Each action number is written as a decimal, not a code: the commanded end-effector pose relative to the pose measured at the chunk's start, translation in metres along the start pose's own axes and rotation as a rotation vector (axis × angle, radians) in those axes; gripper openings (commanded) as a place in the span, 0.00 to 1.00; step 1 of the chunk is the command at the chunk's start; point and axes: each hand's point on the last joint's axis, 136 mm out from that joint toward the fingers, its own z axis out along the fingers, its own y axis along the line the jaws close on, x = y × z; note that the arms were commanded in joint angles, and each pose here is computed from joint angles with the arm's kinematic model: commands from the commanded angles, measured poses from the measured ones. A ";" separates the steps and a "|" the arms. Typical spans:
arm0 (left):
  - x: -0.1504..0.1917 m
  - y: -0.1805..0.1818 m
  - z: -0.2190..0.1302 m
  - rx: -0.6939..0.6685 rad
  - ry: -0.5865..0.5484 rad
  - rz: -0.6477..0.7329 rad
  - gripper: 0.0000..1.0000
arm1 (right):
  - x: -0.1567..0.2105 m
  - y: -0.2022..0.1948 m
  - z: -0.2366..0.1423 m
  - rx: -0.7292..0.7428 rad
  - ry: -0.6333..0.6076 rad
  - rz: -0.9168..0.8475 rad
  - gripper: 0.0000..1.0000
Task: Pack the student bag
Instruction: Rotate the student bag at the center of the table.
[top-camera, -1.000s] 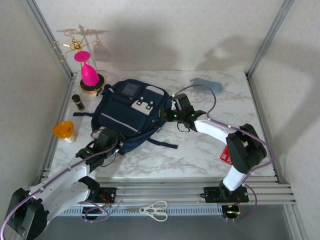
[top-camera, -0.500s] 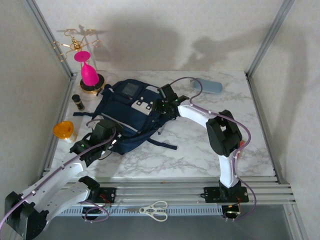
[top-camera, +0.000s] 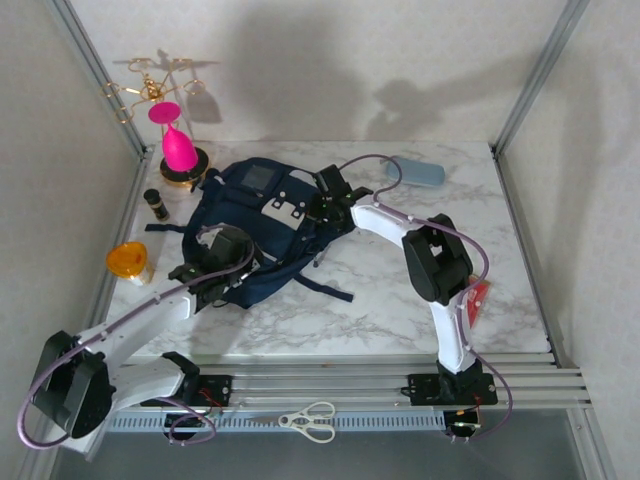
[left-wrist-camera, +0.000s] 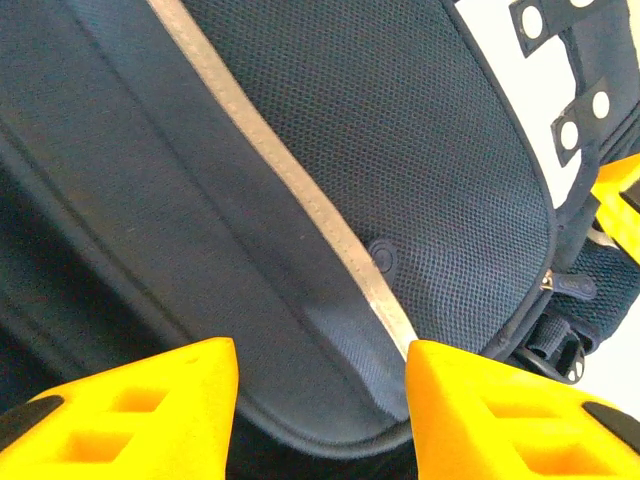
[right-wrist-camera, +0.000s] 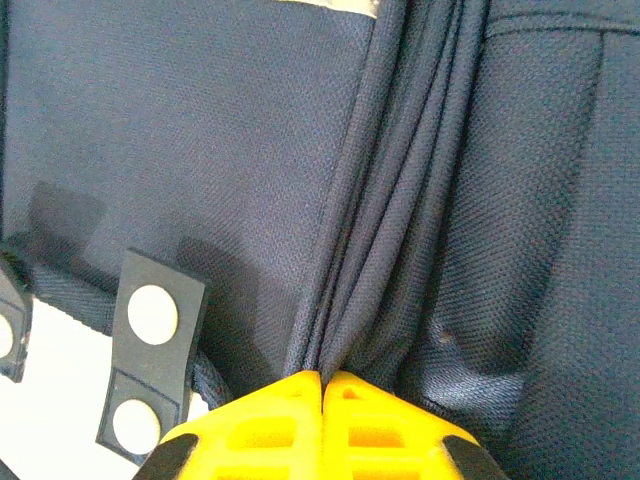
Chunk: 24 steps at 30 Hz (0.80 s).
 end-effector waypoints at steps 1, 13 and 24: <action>-0.014 -0.021 0.008 0.054 -0.037 0.002 0.46 | -0.017 0.022 -0.032 -0.167 -0.057 0.047 0.00; -0.045 -0.079 0.063 0.152 -0.104 0.061 0.42 | -0.021 0.003 -0.116 -0.325 -0.180 0.165 0.00; -0.019 -0.114 0.021 0.192 0.056 0.063 0.54 | 0.004 -0.015 -0.128 -0.338 -0.216 0.255 0.00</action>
